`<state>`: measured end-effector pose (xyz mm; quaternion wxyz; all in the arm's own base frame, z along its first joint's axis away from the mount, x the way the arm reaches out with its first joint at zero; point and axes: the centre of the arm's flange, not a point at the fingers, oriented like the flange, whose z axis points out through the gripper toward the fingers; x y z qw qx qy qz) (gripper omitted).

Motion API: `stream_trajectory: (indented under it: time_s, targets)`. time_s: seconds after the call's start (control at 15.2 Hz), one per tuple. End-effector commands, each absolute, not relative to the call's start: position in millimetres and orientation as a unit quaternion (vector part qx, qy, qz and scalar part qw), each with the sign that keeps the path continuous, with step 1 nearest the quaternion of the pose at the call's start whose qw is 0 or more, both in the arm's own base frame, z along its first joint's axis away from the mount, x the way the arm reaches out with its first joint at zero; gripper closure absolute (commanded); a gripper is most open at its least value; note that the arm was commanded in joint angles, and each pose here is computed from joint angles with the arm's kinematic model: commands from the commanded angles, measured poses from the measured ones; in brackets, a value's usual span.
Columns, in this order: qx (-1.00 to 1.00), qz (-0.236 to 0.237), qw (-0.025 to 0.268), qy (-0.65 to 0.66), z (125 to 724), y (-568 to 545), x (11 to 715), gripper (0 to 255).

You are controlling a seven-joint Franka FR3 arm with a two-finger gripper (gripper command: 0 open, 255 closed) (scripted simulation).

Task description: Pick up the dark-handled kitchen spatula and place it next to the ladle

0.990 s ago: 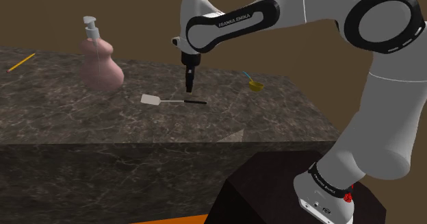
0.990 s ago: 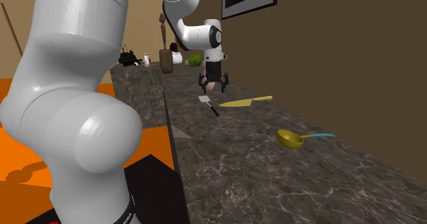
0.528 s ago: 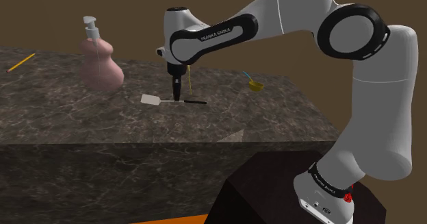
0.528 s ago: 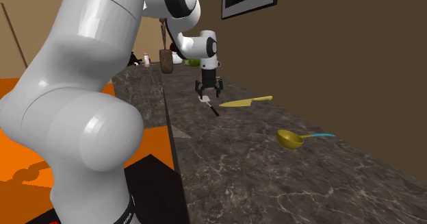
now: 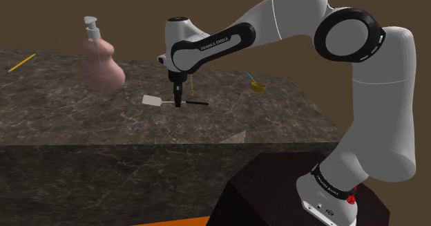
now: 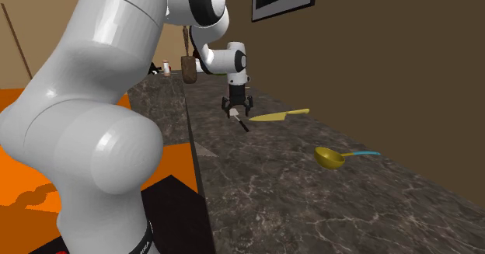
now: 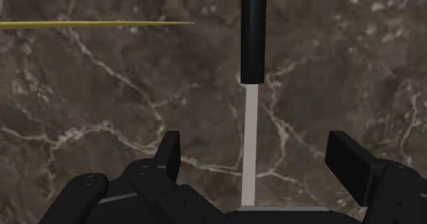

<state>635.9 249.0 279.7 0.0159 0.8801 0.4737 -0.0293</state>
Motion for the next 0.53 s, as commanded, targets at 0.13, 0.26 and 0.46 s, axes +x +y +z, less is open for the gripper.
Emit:
stream_trajectory:
  time_s: [0.13,0.26,0.46]
  targets:
    - [0.88,-0.029,0.016,0.474,279.3,248.8,635.9,0]
    - [0.88,-0.029,0.016,0.474,279.4,248.8,635.9,255]
    - [0.88,-0.029,0.016,0.474,279.4,248.8,635.9,255]
